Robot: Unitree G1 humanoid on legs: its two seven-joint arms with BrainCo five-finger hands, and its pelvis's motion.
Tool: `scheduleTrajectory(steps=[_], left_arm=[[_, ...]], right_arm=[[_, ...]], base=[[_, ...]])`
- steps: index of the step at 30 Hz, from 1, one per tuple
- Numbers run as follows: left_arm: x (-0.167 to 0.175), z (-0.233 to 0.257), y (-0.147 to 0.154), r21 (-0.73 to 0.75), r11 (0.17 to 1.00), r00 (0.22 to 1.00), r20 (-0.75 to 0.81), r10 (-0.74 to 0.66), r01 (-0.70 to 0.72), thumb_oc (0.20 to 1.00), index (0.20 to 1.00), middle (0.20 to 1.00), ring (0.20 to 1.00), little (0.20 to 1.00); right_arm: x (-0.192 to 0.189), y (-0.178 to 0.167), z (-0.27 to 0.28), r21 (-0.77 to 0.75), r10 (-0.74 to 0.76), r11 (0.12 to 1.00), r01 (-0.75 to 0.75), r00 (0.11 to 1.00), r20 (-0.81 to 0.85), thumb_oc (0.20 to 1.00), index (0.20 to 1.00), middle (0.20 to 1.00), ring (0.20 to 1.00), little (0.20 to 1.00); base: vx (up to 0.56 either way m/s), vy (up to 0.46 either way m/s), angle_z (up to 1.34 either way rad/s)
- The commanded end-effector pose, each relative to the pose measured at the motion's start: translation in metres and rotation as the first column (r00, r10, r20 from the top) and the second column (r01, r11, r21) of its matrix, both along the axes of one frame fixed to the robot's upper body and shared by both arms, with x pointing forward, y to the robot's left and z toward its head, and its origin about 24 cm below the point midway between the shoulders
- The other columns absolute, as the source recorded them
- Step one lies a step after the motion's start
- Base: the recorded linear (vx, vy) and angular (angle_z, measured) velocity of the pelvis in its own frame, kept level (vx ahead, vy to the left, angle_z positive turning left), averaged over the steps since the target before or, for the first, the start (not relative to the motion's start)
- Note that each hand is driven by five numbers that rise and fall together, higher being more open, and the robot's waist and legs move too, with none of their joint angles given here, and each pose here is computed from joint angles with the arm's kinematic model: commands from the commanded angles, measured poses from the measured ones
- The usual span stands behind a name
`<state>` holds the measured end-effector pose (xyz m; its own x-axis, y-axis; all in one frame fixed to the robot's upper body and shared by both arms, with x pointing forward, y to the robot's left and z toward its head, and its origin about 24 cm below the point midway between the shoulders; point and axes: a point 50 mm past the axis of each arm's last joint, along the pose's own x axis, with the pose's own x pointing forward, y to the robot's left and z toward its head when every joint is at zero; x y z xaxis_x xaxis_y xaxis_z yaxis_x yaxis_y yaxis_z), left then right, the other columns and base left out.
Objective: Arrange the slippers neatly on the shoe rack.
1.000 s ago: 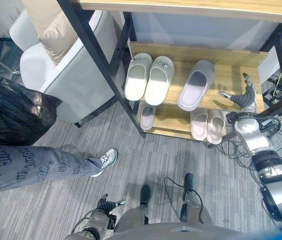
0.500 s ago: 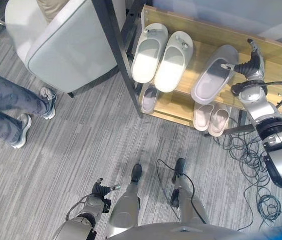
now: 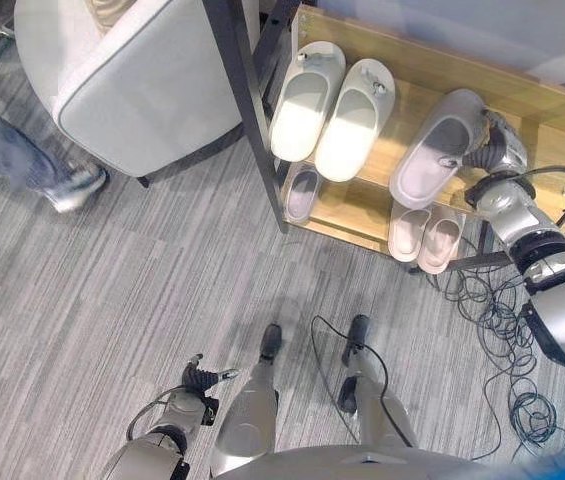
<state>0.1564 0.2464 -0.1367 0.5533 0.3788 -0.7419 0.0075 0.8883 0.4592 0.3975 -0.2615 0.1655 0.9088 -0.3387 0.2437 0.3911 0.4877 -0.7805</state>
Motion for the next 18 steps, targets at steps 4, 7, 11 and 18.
scheduleTrajectory(steps=[4, 7, 11, 18], left_arm=[[0.005, 0.003, 0.005, 0.045, 0.999, 1.0, -0.007, -0.013, 0.014, 1.0, 1.0, 1.0, 1.0, 1.0], [0.01, 0.005, 0.004, 0.04, 0.999, 1.0, 0.007, -0.017, 0.017, 1.0, 1.0, 1.0, 1.0, 1.0], [0.012, 0.006, 0.005, 0.042, 0.999, 1.0, 0.019, -0.011, 0.01, 1.0, 1.0, 1.0, 1.0, 1.0], [0.007, 0.004, 0.007, 0.066, 0.997, 0.999, -0.013, -0.047, 0.048, 1.0, 1.0, 1.0, 1.0, 1.0]], right_arm=[[0.006, 0.002, 0.031, -0.047, -0.003, 0.999, 0.006, 0.997, 0.073, 1.0, 1.0, 1.0, 1.0, 1.0], [0.006, -0.005, 0.037, -0.059, -0.036, 0.997, 0.041, 0.996, 0.082, 1.0, 1.0, 1.0, 1.0, 1.0], [0.002, -0.014, 0.029, -0.078, -0.064, 0.995, 0.069, 0.996, 0.061, 1.0, 1.0, 1.0, 1.0, 1.0], [-0.005, -0.025, 0.012, -0.097, -0.154, 0.983, 0.158, 0.987, 0.048, 0.2, 0.2, 0.2, 0.2, 0.2]], base=[[0.0, -0.002, -0.01], [0.01, -0.017, 0.05], [0.05, 0.168, 0.1], [0.0, -0.019, 0.05]])
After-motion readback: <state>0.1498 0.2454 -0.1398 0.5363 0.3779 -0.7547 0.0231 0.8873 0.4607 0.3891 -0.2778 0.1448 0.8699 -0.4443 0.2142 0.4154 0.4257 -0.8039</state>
